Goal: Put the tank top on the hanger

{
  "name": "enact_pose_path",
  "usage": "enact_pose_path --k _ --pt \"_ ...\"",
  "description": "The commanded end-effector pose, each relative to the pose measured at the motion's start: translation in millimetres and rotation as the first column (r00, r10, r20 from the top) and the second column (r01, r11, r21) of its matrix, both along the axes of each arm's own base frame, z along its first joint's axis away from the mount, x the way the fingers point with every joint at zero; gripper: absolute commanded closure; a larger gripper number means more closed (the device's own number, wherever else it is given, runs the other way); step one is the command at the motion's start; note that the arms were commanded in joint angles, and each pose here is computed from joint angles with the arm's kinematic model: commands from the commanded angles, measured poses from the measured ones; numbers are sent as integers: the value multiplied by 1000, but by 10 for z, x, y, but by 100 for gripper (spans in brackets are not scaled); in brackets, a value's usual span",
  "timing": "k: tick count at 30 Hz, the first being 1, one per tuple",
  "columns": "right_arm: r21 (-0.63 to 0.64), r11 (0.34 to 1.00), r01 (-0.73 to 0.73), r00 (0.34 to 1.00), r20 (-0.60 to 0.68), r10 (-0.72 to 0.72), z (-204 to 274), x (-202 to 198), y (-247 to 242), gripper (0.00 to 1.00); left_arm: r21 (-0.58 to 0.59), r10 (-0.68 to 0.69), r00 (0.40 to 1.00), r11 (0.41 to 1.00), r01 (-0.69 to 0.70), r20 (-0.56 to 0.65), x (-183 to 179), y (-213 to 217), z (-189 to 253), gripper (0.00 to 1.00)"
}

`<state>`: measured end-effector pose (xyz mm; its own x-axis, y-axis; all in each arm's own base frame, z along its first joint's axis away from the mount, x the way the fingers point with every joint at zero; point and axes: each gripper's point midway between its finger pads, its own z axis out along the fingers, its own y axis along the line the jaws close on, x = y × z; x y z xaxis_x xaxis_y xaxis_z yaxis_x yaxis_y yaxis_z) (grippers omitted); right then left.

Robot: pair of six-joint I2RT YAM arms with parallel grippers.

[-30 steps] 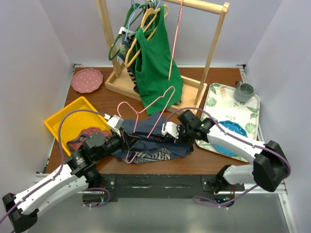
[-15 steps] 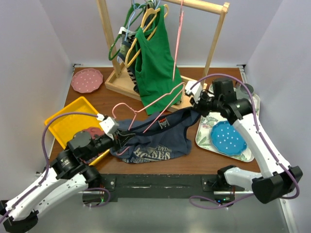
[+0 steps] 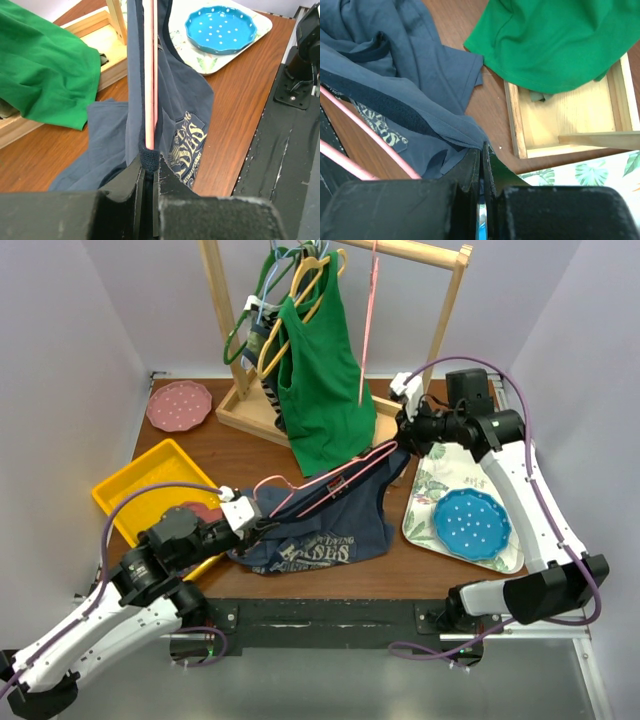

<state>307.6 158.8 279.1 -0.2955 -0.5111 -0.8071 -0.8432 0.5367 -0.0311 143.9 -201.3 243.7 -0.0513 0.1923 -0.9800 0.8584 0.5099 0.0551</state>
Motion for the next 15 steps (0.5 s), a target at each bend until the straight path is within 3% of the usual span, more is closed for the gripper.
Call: enact_pose_path --k 1,7,15 --pt "34 998 49 996 67 -51 306 52 -98 100 35 -8 998 999 6 61 40 14 50 100" --pt "7 994 108 987 117 -108 400 111 -265 100 125 69 997 989 -74 45 214 73 -19 100" --pt "-88 990 106 984 153 -92 419 160 -391 100 134 137 989 981 -143 49 334 116 117 100"
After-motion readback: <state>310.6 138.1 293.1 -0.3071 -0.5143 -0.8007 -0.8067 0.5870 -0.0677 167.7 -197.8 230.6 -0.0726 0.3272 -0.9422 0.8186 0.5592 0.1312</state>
